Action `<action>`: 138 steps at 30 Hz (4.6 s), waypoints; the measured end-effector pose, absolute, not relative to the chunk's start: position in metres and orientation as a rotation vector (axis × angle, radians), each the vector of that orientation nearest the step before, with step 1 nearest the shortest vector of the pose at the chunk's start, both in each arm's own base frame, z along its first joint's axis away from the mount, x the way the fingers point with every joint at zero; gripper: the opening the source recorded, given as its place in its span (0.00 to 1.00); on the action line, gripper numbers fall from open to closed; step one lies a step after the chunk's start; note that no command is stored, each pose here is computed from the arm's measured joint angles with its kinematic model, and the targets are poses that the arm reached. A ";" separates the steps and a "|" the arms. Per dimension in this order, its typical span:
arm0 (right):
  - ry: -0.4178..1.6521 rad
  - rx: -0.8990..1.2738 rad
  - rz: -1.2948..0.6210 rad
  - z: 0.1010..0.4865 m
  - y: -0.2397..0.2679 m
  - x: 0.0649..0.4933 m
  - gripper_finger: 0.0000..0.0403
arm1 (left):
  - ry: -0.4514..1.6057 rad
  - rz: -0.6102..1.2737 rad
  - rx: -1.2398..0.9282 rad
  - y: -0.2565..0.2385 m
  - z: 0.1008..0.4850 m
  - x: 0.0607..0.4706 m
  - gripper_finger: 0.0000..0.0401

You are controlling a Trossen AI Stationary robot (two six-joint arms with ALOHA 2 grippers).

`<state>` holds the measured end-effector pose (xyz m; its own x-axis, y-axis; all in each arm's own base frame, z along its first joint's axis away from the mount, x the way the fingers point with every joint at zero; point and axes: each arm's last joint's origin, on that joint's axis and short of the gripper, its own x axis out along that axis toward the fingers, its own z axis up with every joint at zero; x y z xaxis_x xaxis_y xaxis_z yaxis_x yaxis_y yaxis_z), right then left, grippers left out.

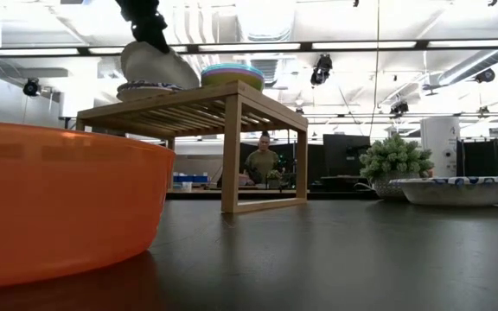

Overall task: Place and stack bowls onto a shelf
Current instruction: Stack the bottom patterned bowl into the white patterned bowl on the shelf, then stack the orange bowl into the blue bowl

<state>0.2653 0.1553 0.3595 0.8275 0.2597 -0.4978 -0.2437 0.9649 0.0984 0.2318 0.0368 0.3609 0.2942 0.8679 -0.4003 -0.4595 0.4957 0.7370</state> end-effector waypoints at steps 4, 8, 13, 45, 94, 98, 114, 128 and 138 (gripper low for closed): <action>0.522 0.036 0.270 0.360 0.156 0.266 0.46 | 0.870 0.952 0.530 0.037 0.361 0.231 0.40; 0.522 0.037 0.271 0.360 0.156 0.266 0.46 | 0.851 0.927 0.504 0.035 0.365 0.226 0.51; 0.521 0.036 0.271 0.360 0.156 0.266 0.46 | 0.817 0.855 0.427 0.033 0.369 0.220 0.59; 0.522 0.022 0.273 0.352 0.156 0.267 0.46 | 0.577 0.689 0.209 0.030 0.375 0.182 0.04; 0.633 0.077 -0.009 0.326 0.154 0.273 0.39 | 0.691 0.122 -0.126 -0.092 0.307 0.195 0.00; 0.633 0.059 -0.004 0.326 0.154 0.273 0.37 | 0.752 0.099 -0.164 -0.115 0.289 0.203 0.02; 0.582 -0.051 0.023 0.279 0.152 0.273 0.37 | 0.893 0.145 -0.113 -0.165 0.220 0.255 0.35; 0.448 -0.117 0.113 0.283 0.141 0.253 0.37 | 0.984 0.135 -0.247 -0.183 0.172 0.276 0.30; 0.433 -0.093 0.200 0.290 0.140 0.241 0.37 | 1.070 0.167 -0.293 -0.186 0.150 0.278 0.11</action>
<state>0.2415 0.1401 0.2901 0.8885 0.1724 -0.4252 -0.2119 0.9762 -0.0471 0.2783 -0.1858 0.1504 0.4724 -0.0071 -0.8813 -0.2753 0.9488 -0.1552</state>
